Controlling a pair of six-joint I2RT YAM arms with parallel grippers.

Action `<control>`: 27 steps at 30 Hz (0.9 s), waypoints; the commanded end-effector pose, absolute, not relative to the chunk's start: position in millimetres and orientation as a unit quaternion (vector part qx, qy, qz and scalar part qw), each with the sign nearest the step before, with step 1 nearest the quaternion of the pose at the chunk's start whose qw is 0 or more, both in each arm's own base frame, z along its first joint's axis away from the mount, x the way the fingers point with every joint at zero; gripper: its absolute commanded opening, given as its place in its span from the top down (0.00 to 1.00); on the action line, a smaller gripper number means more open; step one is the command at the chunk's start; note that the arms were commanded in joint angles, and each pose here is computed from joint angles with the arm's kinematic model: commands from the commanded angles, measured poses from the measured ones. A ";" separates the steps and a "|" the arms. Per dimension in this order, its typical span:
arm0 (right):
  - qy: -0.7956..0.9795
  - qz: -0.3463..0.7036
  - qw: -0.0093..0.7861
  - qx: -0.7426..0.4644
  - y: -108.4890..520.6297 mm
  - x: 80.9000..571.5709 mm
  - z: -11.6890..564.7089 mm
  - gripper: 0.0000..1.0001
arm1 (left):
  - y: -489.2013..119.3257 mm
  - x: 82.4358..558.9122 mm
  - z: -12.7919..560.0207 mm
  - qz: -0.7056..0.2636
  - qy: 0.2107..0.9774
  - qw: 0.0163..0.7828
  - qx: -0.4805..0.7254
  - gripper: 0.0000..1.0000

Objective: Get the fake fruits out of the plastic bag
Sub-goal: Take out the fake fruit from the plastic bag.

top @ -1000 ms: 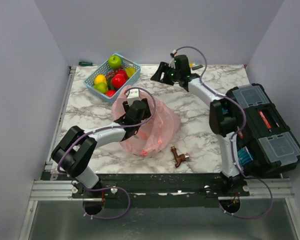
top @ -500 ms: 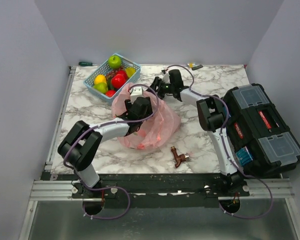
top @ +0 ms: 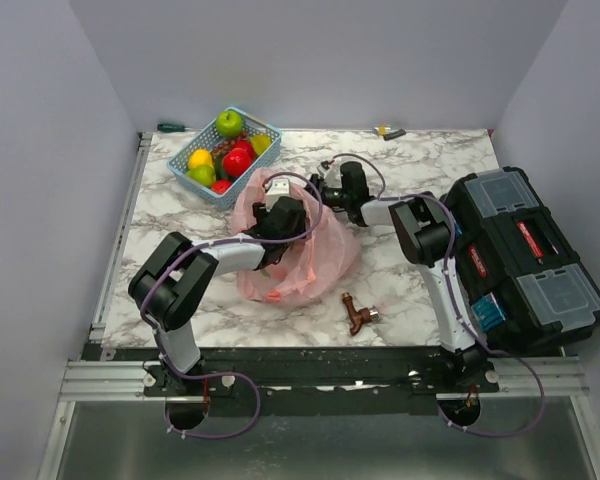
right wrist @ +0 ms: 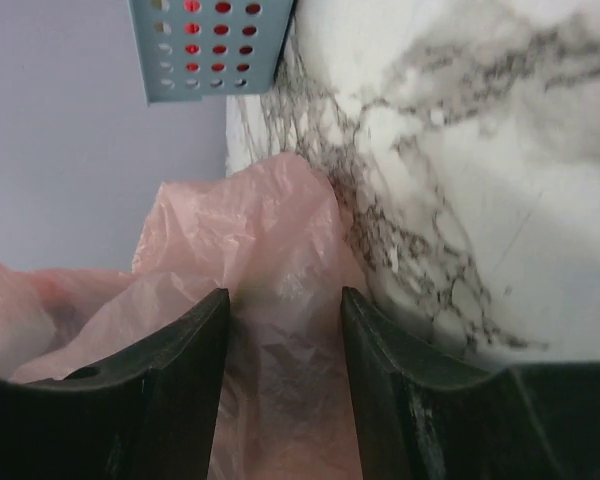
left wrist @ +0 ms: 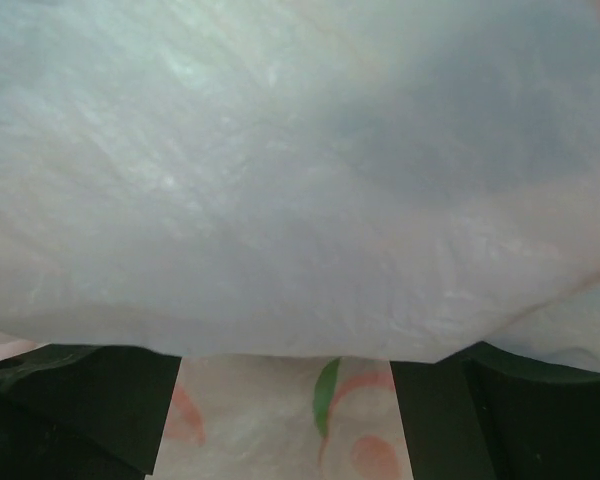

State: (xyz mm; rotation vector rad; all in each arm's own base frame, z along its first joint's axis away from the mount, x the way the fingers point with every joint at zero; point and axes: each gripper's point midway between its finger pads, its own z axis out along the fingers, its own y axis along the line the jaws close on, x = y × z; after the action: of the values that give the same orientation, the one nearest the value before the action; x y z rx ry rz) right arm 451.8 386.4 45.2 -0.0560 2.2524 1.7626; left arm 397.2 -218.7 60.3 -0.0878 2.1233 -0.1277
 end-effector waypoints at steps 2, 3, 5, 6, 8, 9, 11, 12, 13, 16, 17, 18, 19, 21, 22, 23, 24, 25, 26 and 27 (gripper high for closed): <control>0.768 0.636 0.080 0.009 392.3 406.8 54.4 0.49 | -220.6 404.9 68.1 -0.049 0.867 0.495 -0.032 0.27; 0.757 0.649 0.079 0.011 392.8 402.0 62.6 0.49 | -222.1 402.7 66.9 -0.054 0.870 0.490 -0.029 0.31; 0.744 0.665 0.062 0.028 393.1 391.0 72.5 0.51 | -224.9 396.4 63.5 -0.058 0.875 0.479 -0.024 0.37; 0.739 0.672 0.053 0.027 393.5 383.6 75.7 0.51 | -225.6 392.5 61.0 -0.058 0.879 0.473 -0.025 0.37; 0.729 0.683 0.041 0.021 397.0 369.9 84.0 0.51 | -228.1 386.2 60.5 -0.057 0.881 0.470 -0.023 0.37; 0.722 0.690 0.036 0.011 400.5 361.3 89.4 0.52 | -229.7 383.9 61.3 -0.058 0.881 0.469 -0.019 0.38; 0.715 0.698 0.026 -0.003 405.1 347.9 97.5 0.52 | -230.1 377.1 57.8 -0.052 0.893 0.447 -0.014 0.39; 0.712 0.702 0.029 -0.007 405.6 344.1 102.4 0.52 | -228.0 373.3 54.5 -0.046 0.898 0.438 -0.016 0.39; 0.711 0.703 0.029 -0.007 405.1 341.1 104.8 0.51 | -226.9 370.1 51.2 -0.047 0.899 0.434 -0.017 0.38; 0.718 0.695 0.046 -0.007 399.5 340.1 108.8 0.51 | -221.5 365.1 39.2 -0.041 0.902 0.430 -0.013 0.42; 0.724 0.687 0.056 -0.002 396.6 342.0 107.1 0.51 | -220.7 363.5 36.2 -0.040 0.902 0.429 -0.007 0.48; 0.736 0.673 0.068 0.002 393.4 345.6 103.7 0.50 | -220.7 362.5 35.3 -0.041 0.902 0.430 -0.002 0.56; 0.752 0.655 0.078 0.007 390.0 350.1 99.0 0.49 | -221.9 360.5 33.6 -0.048 0.902 0.429 0.005 0.62; 0.788 0.606 0.106 0.012 378.7 360.1 91.9 0.45 | -223.6 357.4 33.8 -0.060 0.899 0.433 0.014 0.63; 0.802 0.583 0.130 0.012 370.0 367.4 89.5 0.40 | -224.7 355.7 35.0 -0.068 0.897 0.436 0.022 0.66; 0.813 0.562 0.148 0.022 359.9 373.4 90.3 0.35 | -225.6 355.1 37.8 -0.074 0.894 0.441 0.026 0.80; 0.822 0.544 0.167 0.029 346.1 380.6 89.3 0.29 | -224.8 353.1 40.5 -0.077 0.892 0.444 0.026 0.91; 0.827 0.530 0.185 0.040 332.8 387.1 92.4 0.23 | -225.1 351.0 43.2 -0.084 0.891 0.446 0.027 0.95; 0.830 0.519 0.199 0.049 316.5 392.4 91.9 0.19 | -227.0 348.2 47.5 -0.095 0.888 0.449 0.033 0.95; 0.832 0.510 0.211 0.057 300.5 395.8 92.8 0.15 | -229.8 345.6 52.5 -0.109 0.886 0.450 0.037 0.96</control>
State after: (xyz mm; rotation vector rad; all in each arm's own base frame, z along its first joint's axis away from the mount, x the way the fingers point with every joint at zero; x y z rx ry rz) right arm 383.9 355.9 102.3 0.1251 2.2776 1.6685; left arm 366.6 -221.5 55.5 -0.0026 2.1605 -0.1615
